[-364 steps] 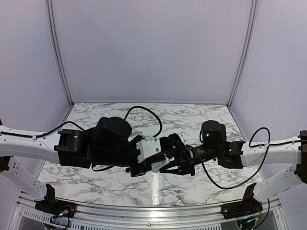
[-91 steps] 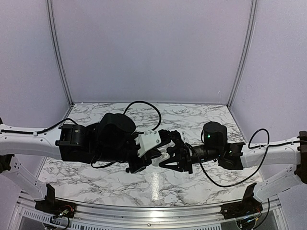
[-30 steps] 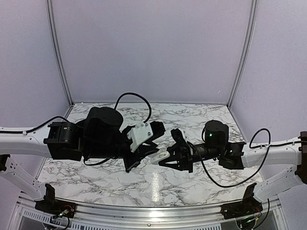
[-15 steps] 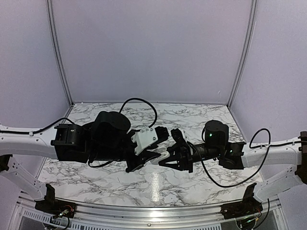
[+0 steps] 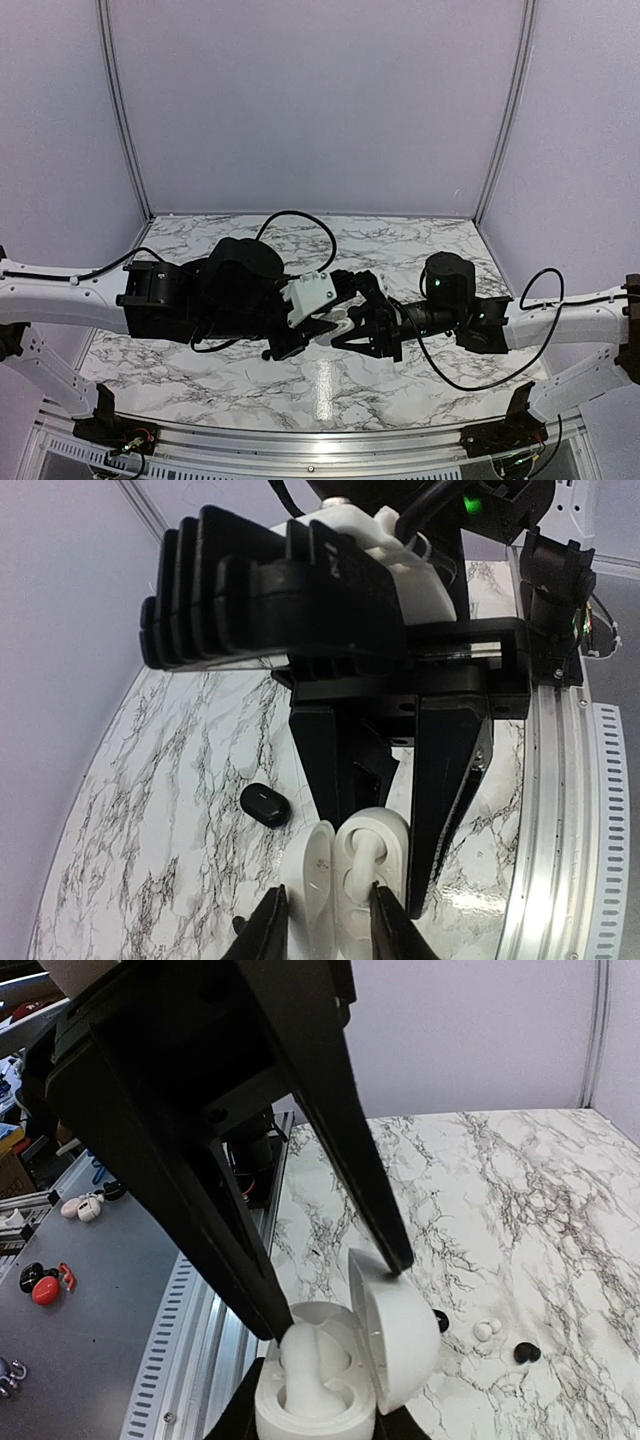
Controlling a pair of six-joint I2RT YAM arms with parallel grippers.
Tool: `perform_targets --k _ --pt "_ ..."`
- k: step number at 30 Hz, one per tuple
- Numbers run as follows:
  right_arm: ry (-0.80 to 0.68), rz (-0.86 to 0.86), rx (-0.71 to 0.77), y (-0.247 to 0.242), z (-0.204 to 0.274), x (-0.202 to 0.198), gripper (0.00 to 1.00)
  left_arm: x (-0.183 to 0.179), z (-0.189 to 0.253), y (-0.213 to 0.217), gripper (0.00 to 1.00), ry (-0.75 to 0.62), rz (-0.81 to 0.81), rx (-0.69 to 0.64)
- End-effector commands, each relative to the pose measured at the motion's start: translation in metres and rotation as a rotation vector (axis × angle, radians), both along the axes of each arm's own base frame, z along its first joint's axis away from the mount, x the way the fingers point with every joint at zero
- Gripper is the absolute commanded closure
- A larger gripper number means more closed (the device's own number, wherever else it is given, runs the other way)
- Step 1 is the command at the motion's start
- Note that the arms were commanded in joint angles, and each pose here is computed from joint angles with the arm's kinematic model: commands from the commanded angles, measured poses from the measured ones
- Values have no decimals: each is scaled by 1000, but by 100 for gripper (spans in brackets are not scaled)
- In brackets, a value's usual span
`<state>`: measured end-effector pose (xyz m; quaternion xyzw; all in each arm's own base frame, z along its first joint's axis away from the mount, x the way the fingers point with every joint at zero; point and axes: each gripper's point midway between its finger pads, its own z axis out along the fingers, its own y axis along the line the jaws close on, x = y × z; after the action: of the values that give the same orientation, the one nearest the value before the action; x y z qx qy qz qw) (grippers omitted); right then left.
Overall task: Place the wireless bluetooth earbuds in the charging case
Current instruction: Adjust the right earbud in the right side groove of the charging case.
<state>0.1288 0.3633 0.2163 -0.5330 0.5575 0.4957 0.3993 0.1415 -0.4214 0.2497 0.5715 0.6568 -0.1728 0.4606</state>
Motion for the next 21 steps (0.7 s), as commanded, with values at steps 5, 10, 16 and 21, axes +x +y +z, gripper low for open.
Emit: perform_targets --k 5,10,16,21 --pt "-61 35 79 2 30 -8 100 1 -17 -4 71 0 -1 70" --pt "-61 34 82 1 32 -9 100 3 -18 -3 71 -3 12 75" --pt "24 -2 70 -6 14 7 100 1 18 9 66 -9 18 -17" --pt "72 -12 65 -9 2 15 100 3 40 29 61 -7 44 -94"
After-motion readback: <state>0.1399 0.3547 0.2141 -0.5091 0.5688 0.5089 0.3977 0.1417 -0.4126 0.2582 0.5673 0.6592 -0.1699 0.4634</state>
